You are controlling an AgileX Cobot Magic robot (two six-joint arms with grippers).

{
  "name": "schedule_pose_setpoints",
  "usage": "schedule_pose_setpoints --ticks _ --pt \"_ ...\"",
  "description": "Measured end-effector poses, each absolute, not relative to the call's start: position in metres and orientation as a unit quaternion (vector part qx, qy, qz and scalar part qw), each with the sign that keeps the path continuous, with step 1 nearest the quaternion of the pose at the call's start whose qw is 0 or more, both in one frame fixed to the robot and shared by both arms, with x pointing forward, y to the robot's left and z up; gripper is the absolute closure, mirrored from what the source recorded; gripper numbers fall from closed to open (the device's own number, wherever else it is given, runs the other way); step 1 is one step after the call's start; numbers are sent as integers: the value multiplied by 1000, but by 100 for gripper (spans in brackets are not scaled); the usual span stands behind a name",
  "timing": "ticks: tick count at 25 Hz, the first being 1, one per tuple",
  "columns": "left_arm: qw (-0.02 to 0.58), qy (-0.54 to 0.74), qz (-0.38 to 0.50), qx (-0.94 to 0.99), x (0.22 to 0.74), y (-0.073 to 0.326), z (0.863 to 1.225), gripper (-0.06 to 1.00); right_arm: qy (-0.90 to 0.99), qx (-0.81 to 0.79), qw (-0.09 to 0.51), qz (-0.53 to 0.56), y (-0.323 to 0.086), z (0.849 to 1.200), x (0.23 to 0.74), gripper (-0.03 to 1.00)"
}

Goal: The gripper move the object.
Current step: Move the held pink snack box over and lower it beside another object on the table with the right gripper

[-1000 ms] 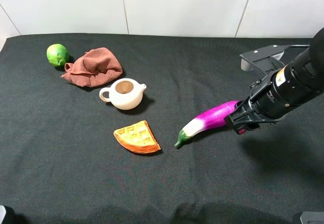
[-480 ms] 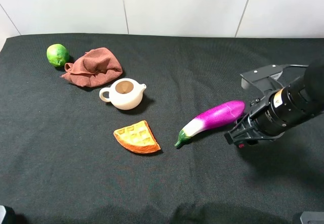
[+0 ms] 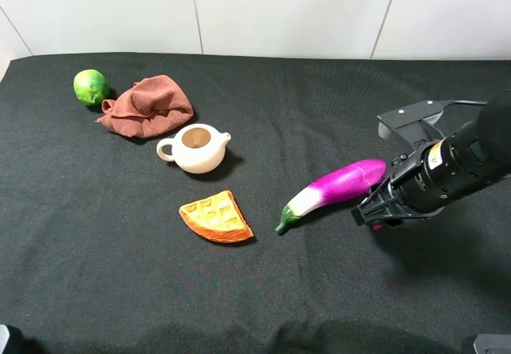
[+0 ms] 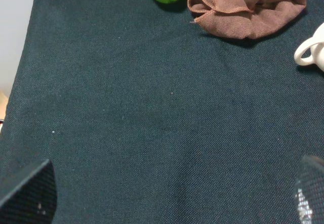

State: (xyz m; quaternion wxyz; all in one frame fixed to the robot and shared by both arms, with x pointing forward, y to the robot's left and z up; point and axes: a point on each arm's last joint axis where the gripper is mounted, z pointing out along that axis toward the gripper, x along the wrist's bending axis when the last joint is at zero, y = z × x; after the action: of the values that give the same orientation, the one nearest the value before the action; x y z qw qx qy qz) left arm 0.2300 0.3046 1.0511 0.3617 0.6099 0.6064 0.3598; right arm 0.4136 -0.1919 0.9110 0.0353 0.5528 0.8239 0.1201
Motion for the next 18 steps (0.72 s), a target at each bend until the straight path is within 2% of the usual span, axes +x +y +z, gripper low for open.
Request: schedule_pose_setpoints --ticks 5,18 --pt "362 606 360 610 230 305 1051 -5 830 549 23 99 -190 896 416 62" --pt "362 606 360 610 230 305 1051 -5 829 548 26 113 -187 892 419 62"
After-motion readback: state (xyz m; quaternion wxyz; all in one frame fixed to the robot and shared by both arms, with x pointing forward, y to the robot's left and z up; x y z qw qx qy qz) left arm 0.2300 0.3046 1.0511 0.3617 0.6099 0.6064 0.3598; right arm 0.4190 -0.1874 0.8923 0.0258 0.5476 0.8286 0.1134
